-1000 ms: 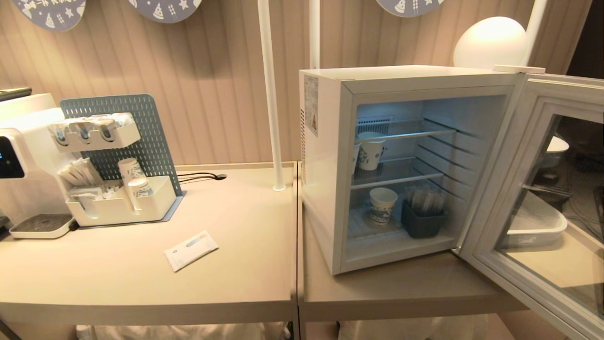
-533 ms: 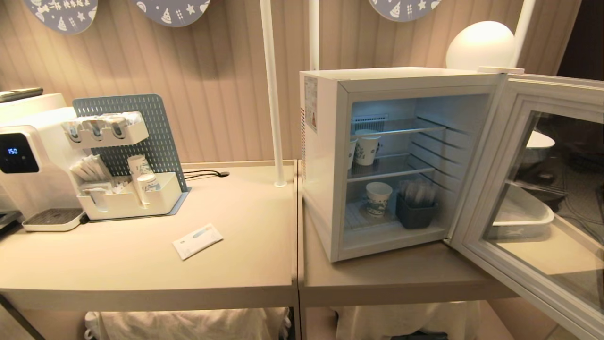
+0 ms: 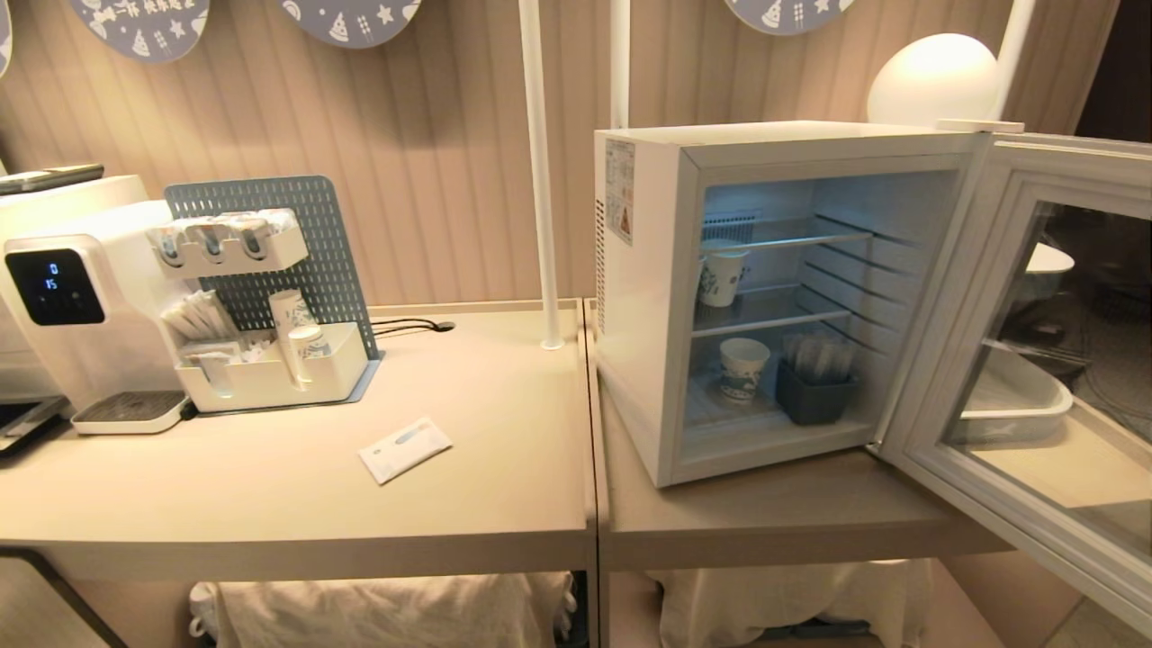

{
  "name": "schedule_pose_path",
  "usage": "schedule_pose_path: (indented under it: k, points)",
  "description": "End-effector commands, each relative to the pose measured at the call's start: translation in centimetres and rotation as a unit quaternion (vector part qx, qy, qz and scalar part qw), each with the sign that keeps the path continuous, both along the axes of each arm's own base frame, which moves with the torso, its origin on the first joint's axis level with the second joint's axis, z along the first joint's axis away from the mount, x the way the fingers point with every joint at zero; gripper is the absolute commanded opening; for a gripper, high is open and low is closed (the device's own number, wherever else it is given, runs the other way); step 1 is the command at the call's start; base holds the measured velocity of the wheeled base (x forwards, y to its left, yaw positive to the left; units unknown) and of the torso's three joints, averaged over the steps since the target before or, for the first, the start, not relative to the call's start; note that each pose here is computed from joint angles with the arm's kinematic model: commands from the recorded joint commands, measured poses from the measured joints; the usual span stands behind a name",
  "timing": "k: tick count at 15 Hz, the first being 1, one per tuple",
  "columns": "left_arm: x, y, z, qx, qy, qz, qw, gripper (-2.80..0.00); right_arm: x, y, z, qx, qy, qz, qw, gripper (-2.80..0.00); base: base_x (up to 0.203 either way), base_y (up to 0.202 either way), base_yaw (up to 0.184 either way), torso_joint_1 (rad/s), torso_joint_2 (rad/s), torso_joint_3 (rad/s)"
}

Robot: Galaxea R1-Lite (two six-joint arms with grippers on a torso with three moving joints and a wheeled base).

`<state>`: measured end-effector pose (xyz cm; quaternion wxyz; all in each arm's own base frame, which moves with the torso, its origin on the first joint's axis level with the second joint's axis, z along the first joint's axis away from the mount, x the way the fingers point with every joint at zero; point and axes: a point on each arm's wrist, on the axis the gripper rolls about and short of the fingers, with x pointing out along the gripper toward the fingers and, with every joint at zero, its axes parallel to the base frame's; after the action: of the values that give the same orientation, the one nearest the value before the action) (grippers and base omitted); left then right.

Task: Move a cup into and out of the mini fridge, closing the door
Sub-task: Place the yoghurt on the table

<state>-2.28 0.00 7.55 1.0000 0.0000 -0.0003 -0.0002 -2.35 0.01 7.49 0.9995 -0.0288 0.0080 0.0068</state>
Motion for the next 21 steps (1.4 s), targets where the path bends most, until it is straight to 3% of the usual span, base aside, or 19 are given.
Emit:
schedule_pose_path:
  k: [1,21]
  points:
    - [0.01,0.0,0.0,0.0,0.001,0.0,1.0,-2.8,0.01,0.01,0.02,0.0,0.0,0.001,1.0,-2.8,0.0,0.149,-0.002,0.002,0.0,0.002]
    - [0.01,0.0,0.0,0.0,0.001,0.0,1.0,-2.8,0.0,0.0,0.03,0.0,0.001,0.0,1.0,-2.8,0.0,0.191,-0.001,0.003,0.0,0.002]
